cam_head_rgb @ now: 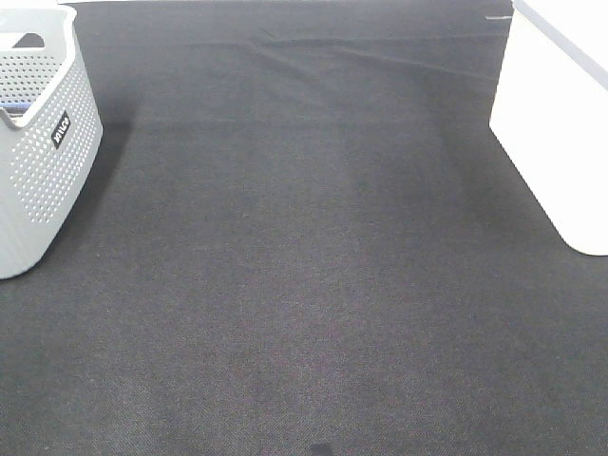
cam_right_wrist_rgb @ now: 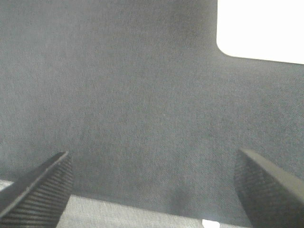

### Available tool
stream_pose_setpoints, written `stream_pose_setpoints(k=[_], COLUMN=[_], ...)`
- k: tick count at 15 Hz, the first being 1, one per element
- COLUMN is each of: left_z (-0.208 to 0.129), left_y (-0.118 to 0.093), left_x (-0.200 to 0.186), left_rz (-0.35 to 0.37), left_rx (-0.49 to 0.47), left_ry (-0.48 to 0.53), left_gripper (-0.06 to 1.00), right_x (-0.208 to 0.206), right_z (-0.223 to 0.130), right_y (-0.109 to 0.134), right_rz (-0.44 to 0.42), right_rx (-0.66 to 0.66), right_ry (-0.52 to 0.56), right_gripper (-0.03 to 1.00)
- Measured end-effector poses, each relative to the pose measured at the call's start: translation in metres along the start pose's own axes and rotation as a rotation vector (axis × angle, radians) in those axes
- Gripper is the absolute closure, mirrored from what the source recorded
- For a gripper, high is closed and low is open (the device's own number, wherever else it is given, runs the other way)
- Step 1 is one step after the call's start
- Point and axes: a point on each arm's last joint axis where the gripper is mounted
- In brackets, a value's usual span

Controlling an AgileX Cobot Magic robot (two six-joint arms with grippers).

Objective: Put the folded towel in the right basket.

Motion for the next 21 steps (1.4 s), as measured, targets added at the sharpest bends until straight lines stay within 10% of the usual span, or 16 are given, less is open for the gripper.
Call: stream_pose_setpoints(k=[11, 21], left_z=[0.0, 0.0], left_y=[0.0, 0.0], left_x=[0.0, 0.0], left_rz=[0.0, 0.0], left_rx=[0.0, 0.0], left_ry=[0.0, 0.0], left_gripper=[-0.03, -0.03], right_x=[-0.019, -0.024], right_z=[-0.013, -0.016], right_y=[0.006, 0.01], right_rz=[-0.178, -0.175], right_rx=[0.092, 0.09], right_ry=[-0.144, -0.189], right_gripper=[0.1, 0.1])
Point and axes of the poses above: a point on each arm's last joint axis where the gripper is mounted, x pointing out along that axis toward the gripper, y along the wrist's bending axis when the last joint is at zero, z = x × y, and after that the axes turned 11 degrees about -x, right-handed
